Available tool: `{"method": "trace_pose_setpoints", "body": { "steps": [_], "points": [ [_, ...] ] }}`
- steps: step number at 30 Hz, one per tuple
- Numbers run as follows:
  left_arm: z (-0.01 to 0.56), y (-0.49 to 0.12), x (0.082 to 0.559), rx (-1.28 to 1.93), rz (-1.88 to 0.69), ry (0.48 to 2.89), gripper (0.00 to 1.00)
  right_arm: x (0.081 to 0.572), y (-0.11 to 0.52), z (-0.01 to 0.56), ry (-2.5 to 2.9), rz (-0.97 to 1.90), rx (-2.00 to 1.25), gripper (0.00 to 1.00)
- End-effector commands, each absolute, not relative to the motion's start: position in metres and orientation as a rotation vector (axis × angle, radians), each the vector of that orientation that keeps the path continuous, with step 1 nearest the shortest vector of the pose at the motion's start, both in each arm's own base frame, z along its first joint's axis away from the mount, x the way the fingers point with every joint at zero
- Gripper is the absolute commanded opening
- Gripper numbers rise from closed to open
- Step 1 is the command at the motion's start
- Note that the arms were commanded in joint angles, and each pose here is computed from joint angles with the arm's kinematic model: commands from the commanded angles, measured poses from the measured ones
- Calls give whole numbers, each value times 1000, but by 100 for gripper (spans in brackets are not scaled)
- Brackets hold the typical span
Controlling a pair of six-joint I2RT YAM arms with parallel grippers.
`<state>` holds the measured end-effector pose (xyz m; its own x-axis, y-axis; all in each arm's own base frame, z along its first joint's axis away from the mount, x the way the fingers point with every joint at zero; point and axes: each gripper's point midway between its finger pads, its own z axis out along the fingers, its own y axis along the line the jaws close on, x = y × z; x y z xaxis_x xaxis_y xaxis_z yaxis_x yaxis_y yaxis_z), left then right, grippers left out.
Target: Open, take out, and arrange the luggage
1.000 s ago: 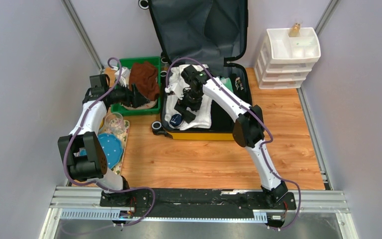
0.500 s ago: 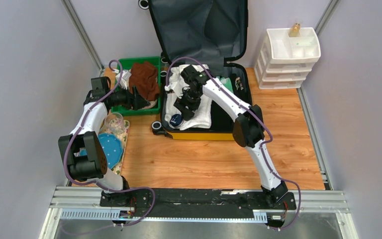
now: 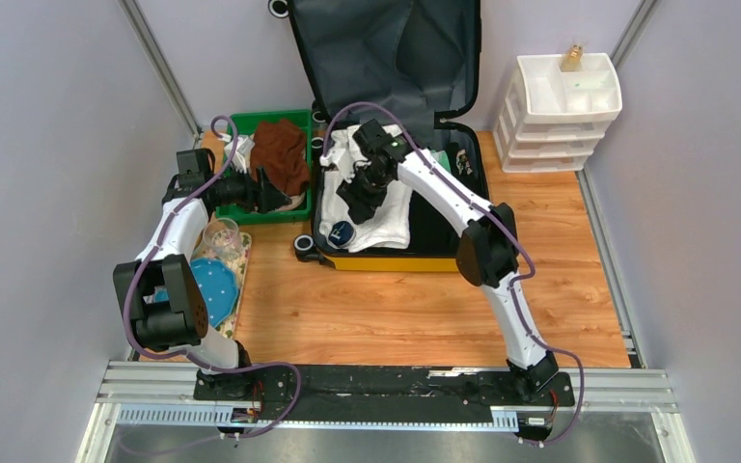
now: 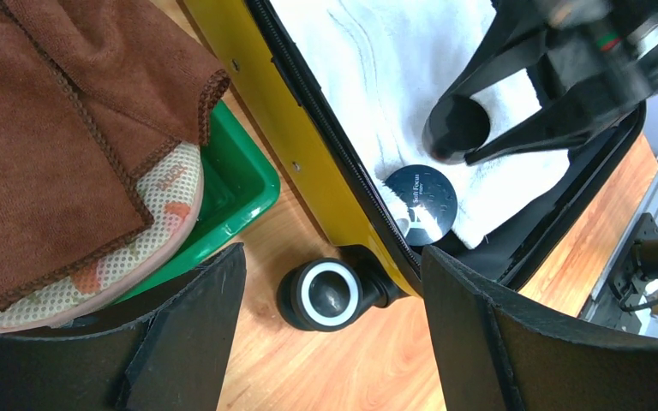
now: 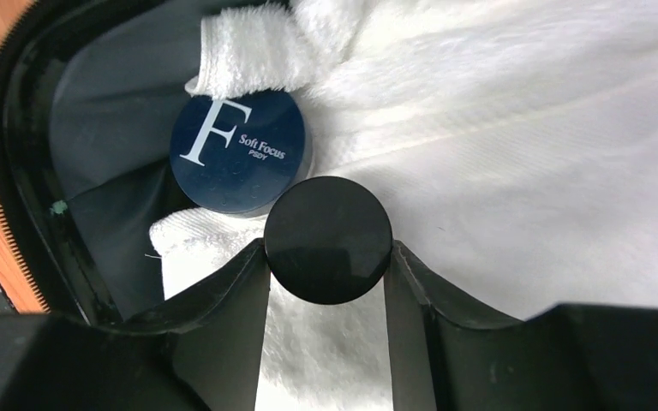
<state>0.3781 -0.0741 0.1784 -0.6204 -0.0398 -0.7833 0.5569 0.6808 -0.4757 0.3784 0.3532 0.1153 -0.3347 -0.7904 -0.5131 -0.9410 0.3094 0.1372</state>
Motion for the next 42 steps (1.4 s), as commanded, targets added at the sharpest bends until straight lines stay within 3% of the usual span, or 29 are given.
{"method": "trace_pose_setpoints", "body": {
  "steps": [1,7,13,17,23,42],
  "points": [
    [194,-72,386,425,-912,2014,82,414,348,224,1994,632,-1302,5],
    [199,-75,390,429,-944,1998,81,481,275,334,1830,593,-875,2],
    [201,-77,392,431,-967,1997,82,564,109,443,1571,275,-390,0],
    [200,-76,395,422,-971,2006,84,587,-3,467,1513,99,-196,0],
    [197,-75,401,408,-977,2017,85,612,-64,446,1521,-14,-140,0],
    [197,-71,409,387,-959,2041,87,678,-95,357,1565,-123,-84,0]
  ]
}}
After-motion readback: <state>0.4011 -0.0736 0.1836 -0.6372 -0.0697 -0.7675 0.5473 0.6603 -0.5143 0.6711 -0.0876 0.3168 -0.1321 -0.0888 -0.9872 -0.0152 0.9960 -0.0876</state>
